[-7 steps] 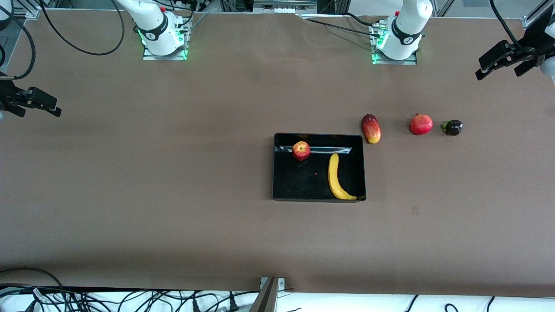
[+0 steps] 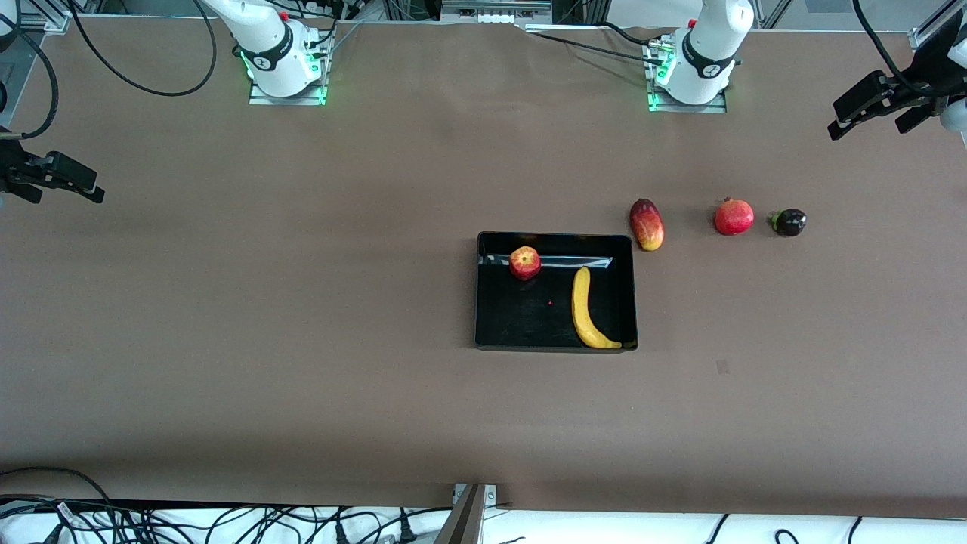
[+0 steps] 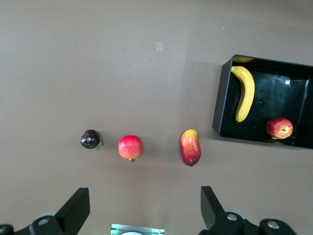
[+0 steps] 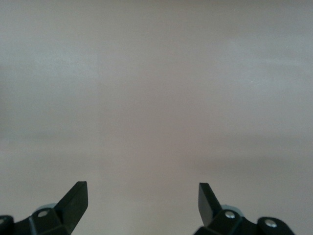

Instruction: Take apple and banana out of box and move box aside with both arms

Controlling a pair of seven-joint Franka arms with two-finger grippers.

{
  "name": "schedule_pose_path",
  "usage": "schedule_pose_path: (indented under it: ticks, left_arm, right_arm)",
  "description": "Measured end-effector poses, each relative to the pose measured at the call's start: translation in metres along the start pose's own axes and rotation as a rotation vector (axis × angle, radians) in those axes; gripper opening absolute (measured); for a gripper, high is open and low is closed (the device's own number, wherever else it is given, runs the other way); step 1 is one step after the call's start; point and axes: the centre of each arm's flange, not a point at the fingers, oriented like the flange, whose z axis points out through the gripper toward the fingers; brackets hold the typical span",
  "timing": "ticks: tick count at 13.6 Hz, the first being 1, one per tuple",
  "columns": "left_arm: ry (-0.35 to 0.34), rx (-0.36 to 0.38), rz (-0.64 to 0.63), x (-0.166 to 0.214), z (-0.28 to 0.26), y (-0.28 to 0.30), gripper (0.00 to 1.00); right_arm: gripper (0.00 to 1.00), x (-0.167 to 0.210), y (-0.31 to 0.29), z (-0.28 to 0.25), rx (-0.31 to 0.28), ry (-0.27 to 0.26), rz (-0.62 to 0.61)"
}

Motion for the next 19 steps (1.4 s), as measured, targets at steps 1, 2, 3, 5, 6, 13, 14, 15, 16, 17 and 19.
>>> schedule_pose_path:
  ticks: [1,2,3,5,6,13,14,15,16,17,19]
  left_arm:
    - [-0.002,0.0,0.003,0.0,0.001,0.002,1.0]
    - [-0.003,0.001,0.006,0.0,0.002,0.003,1.0]
    - [-0.004,0.001,0.009,0.0,0.002,0.004,1.0]
    - [-0.006,-0.006,0.008,0.001,0.004,0.006,1.0]
    - [-0.002,-0.029,0.001,0.004,0.005,0.009,1.0]
    - [0.004,-0.075,-0.152,0.05,0.086,0.103,1.0]
    - [0.001,-0.077,-0.171,0.059,0.104,0.118,1.0]
    - [-0.008,-0.076,-0.197,0.066,0.124,0.132,1.0]
    - [-0.017,-0.075,-0.227,0.072,0.144,0.147,1.0]
    - [-0.024,-0.075,-0.249,0.077,0.164,0.16,1.0]
    - [-0.034,-0.077,-0.265,0.085,0.201,0.185,1.0]
  right_arm:
    - [1.0,0.0,0.0,0.0,0.0,0.0,0.001]
    - [1.0,0.0,0.0,0.0,0.0,0.0,0.001]
    - [1.0,0.0,0.0,0.0,0.0,0.0,0.001]
    - [1.0,0.0,0.0,0.0,0.0,-0.001,0.001]
    - [1.0,0.0,0.0,0.0,0.0,-0.001,0.001]
    - [1.0,0.0,0.0,0.001,0.0,-0.001,0.001]
    - [1.0,0.0,0.001,0.0,0.0,-0.001,0.001]
    - [1.0,0.0,0.001,0.001,0.0,-0.001,0.001]
    - [1.0,0.0,0.001,0.001,0.0,-0.002,0.001]
    - [1.0,0.0,0.001,0.001,0.0,-0.001,0.001]
    - [1.0,0.0,0.001,0.001,0.0,-0.001,0.001]
